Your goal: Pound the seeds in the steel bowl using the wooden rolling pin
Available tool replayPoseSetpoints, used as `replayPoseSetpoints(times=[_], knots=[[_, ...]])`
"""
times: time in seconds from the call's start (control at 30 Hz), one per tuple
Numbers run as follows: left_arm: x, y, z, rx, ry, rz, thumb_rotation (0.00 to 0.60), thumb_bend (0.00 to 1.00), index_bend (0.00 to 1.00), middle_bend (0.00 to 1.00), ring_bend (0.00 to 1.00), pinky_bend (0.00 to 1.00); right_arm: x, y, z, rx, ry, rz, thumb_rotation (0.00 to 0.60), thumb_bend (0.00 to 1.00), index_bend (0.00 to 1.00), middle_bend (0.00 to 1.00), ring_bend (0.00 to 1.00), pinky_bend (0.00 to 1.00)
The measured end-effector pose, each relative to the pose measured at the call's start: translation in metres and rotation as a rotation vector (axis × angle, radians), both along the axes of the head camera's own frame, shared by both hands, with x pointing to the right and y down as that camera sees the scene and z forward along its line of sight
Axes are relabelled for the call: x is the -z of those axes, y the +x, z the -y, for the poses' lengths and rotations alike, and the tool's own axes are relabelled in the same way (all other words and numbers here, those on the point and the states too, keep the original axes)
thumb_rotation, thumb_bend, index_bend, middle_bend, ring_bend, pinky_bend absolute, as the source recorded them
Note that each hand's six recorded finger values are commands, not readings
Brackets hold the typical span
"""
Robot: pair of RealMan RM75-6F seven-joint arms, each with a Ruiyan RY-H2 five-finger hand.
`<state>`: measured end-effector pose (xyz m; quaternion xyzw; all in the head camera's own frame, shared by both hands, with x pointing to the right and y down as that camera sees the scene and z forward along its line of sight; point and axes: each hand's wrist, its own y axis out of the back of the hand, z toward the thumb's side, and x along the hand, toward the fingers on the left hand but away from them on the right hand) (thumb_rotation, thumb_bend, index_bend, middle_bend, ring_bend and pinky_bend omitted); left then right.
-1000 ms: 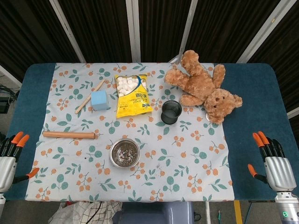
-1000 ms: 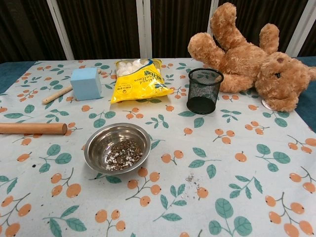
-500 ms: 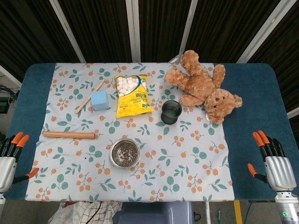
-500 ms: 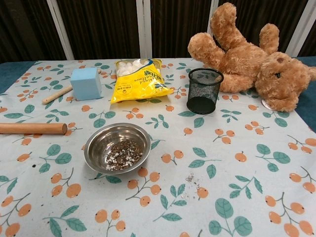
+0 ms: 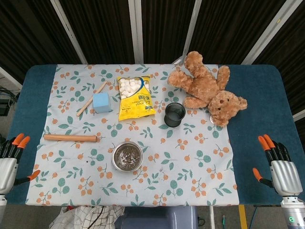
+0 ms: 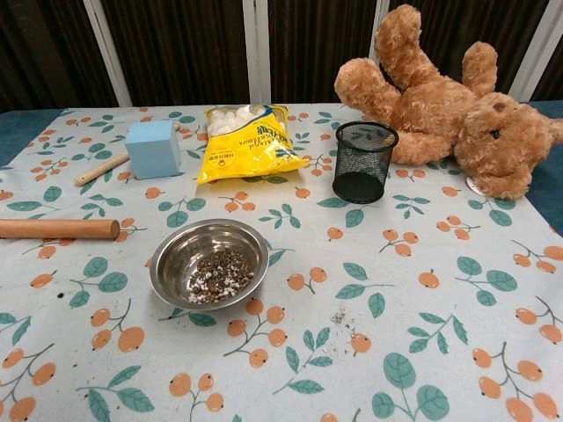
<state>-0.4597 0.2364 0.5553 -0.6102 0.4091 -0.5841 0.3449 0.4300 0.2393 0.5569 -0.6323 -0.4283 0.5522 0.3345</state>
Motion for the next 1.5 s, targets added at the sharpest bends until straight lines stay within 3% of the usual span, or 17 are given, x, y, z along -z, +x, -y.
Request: replayPoseSetpoints(times=[0.1,0.27,0.43,0.63,0.93,1.23,1.5], knots=[[-0.005,0.005,0.006,-0.015,-0.018,0.02,0.6,0.15,0.06,0.03,0.0,0.0,0.0,0.0,0.001,-0.005,-0.003,0.013,0.6,0.36,0.0,0.0,0.0,0.0],[-0.02,0.019,0.021,-0.059,-0.073,0.068,0.6,0.18,0.2,0.17,0.0,0.0,0.0,-0.002,0.004,-0.004,-0.007,0.026,0.6,0.36,0.0,0.0,0.0,0.0],[-0.04,0.039,0.043,-0.099,-0.117,0.126,0.6,0.28,0.27,0.23,0.0,0.0,-0.001,-0.001,0.007,-0.015,-0.014,0.038,0.6,0.36,0.0,0.0,0.0,0.0],[-0.068,0.069,0.068,-0.144,-0.153,0.181,0.6,0.37,0.31,0.26,0.0,0.0,0.0,0.0,0.007,-0.023,-0.021,0.052,0.6,0.36,0.0,0.0,0.0,0.0],[-0.111,0.096,0.095,-0.149,-0.207,0.223,0.6,0.42,0.33,0.27,0.0,0.0,-0.001,0.005,0.001,-0.055,-0.036,0.066,0.6,0.36,0.0,0.0,0.0,0.0],[-0.142,0.116,0.103,-0.139,-0.258,0.212,0.6,0.43,0.37,0.3,0.0,0.0,-0.002,0.006,0.004,-0.063,-0.034,0.07,0.6,0.36,0.0,0.0,0.0,0.0],[-0.157,0.126,0.1,-0.142,-0.287,0.198,0.6,0.43,0.39,0.33,0.0,0.0,-0.002,0.005,0.008,-0.067,-0.038,0.065,0.6,0.36,0.0,0.0,0.0,0.0]])
